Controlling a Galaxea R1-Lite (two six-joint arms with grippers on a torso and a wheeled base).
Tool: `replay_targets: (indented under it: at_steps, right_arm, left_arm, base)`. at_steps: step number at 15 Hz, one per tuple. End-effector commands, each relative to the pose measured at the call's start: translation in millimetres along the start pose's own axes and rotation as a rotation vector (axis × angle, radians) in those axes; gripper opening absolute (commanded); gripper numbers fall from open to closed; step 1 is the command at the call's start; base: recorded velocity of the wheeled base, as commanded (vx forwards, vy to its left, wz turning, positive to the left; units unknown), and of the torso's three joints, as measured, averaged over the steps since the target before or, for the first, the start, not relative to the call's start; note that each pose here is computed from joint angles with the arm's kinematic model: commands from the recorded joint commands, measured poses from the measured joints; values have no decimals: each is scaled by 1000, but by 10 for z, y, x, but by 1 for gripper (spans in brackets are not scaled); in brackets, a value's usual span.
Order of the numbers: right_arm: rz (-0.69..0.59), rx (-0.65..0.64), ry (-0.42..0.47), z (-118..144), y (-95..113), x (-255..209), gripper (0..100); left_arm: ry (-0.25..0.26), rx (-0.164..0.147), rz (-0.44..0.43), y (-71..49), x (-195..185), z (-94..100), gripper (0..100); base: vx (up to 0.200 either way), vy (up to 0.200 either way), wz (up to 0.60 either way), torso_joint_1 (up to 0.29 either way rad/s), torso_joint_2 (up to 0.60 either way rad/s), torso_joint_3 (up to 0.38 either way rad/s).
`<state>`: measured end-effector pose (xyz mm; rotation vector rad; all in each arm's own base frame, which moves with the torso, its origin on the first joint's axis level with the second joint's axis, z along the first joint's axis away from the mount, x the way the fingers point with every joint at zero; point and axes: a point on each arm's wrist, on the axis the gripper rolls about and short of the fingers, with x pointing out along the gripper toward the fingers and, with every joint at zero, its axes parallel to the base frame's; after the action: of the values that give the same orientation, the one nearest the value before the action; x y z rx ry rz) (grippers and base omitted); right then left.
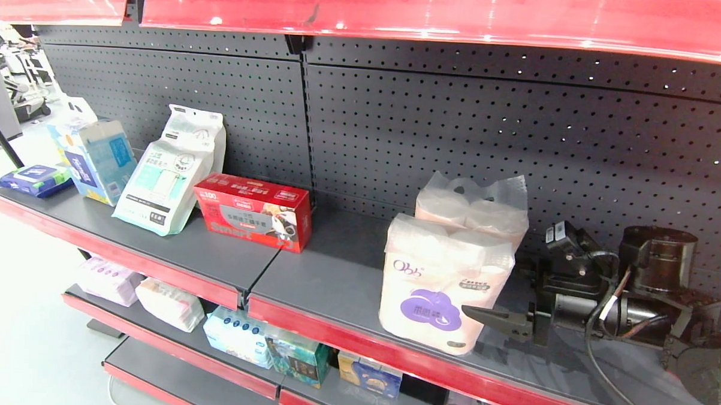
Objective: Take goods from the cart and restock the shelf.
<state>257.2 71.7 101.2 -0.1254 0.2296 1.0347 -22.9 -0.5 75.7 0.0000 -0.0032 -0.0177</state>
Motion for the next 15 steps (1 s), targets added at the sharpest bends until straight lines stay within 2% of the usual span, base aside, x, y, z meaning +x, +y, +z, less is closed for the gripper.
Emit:
replay_targets:
  at_steps: [1,10,11,15]
  right_arm:
    - [-4,1,3,-5,1,5,100]
    - [-6,1,7,-18,-1,10,100]
    - [-6,1,7,-18,-1,10,0]
    - [-5,4,10,-26,7,4,0]
  left_arm:
    - [0,0,1,0,1,1,100]
    - [0,0,1,0,1,1,100]
    - [0,0,1,0,1,1,100]
    - [0,0,1,0,1,1,100]
  base:
    - [0,0,0,0,0,0]
    - [0,0,0,0,0,0]
    - [0,0,0,0,0,0]
    - [0,0,0,0,0,0]
